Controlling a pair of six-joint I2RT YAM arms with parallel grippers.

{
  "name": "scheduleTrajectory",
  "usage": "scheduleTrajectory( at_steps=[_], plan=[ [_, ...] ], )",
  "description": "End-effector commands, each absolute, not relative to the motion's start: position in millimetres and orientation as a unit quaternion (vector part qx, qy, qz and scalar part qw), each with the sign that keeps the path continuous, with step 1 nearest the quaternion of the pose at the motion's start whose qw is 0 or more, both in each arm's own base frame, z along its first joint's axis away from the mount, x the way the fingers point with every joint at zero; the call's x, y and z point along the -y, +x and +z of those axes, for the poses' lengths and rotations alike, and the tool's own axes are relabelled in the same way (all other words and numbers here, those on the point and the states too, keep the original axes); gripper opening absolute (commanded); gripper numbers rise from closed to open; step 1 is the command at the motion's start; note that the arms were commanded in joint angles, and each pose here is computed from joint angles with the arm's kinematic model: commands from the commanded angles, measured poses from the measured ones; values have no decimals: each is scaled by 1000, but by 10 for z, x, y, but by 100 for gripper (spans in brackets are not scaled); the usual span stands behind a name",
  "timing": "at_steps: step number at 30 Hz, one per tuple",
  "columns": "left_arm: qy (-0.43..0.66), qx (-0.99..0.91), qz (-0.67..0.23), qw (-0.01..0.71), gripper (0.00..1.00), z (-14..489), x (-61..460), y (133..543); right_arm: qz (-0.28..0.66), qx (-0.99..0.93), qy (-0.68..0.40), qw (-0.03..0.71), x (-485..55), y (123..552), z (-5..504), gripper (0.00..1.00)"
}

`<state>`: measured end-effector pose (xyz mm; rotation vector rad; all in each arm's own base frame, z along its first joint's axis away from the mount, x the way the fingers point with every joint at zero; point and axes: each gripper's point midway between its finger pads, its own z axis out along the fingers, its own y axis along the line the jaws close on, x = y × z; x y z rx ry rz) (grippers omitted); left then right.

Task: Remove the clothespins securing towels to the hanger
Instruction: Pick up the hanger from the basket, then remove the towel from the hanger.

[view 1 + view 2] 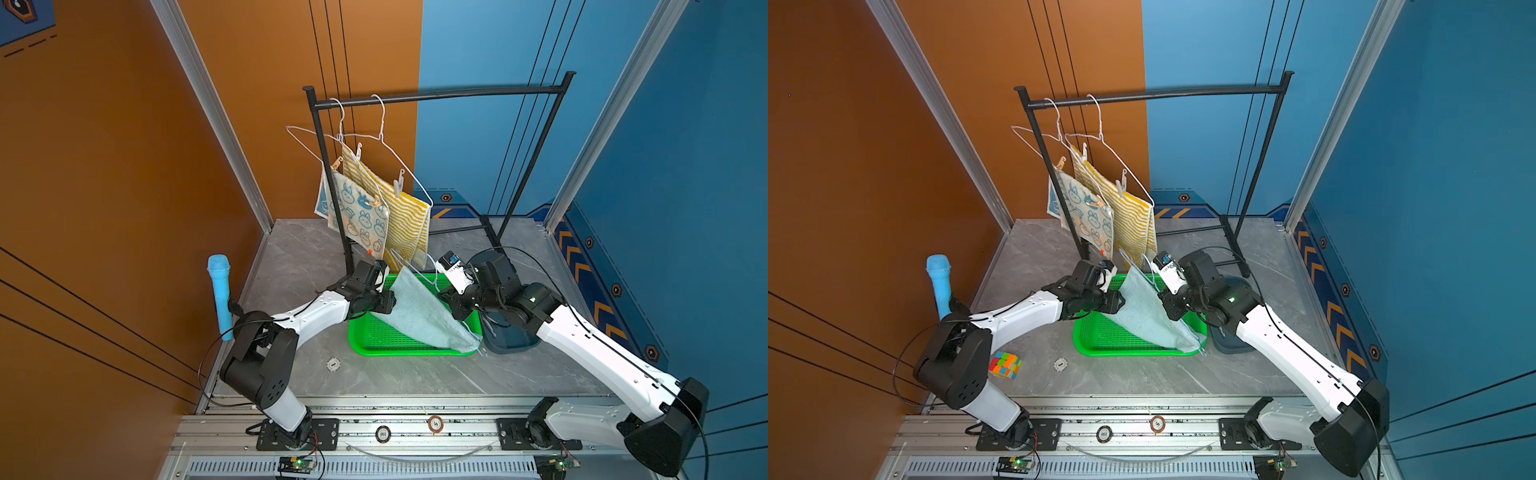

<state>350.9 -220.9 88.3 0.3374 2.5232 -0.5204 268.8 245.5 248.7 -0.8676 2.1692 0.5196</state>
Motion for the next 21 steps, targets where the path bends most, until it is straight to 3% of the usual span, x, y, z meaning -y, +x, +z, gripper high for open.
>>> scheduleTrajectory(
  at_steps=[1,21],
  plan=[
    [130,-933,-208,261,55,890,2246,3548,218,-838,-329,377,-2457,2675,2571,0],
    [156,-932,-180,273,59,761,2208,3688,226,-836,-326,378,-2492,2679,2583,0]
  ],
)
